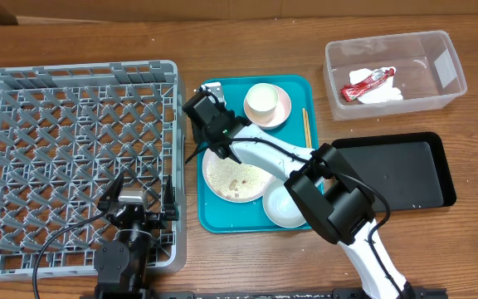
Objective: Sort waste into correct bins and load items into the dishwasher
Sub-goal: 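Move the right gripper back to the tray and grasp the remaining tissue, then carry the tissue with the right gripper and release it in the clear bin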
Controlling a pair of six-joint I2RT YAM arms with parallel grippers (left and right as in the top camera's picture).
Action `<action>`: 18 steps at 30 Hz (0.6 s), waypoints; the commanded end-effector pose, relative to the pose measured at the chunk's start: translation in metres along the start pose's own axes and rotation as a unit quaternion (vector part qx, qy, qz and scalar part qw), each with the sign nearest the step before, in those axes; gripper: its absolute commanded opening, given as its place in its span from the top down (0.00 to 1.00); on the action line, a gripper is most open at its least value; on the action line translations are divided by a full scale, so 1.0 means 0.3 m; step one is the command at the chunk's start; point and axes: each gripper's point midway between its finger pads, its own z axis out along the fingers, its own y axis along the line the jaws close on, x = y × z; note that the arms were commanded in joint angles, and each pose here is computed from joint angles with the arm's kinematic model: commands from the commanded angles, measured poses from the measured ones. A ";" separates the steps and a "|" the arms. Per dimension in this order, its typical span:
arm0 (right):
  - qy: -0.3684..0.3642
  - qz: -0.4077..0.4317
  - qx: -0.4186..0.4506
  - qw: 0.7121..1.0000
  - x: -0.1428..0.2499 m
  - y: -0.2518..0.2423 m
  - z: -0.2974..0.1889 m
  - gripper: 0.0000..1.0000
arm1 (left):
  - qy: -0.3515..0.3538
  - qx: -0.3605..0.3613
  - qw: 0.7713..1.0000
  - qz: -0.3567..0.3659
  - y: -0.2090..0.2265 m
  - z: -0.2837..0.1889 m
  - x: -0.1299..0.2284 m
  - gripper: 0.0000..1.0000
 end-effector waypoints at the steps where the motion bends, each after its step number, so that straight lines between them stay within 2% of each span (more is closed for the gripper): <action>1: -0.010 0.005 0.006 1.000 -0.025 -0.007 0.007 0.75 | -0.002 0.003 1.000 -0.003 -0.005 -0.001 0.000 0.00; 3: -0.014 0.007 0.003 1.000 -0.036 -0.002 -0.001 0.87 | -0.002 0.003 1.000 -0.003 -0.005 -0.001 0.000 0.00; 6: -0.023 0.010 -0.002 1.000 -0.072 0.010 -0.030 0.96 | -0.002 0.003 1.000 -0.003 -0.005 -0.001 0.000 0.00; 12: -0.072 0.027 -0.017 0.997 -0.233 0.032 -0.178 0.96 | -0.002 0.003 1.000 -0.003 -0.005 -0.001 0.000 0.00; 18: -0.195 0.083 0.026 0.977 -0.510 -0.064 -0.454 0.96 | -0.002 0.003 1.000 -0.003 -0.005 -0.001 0.000 0.00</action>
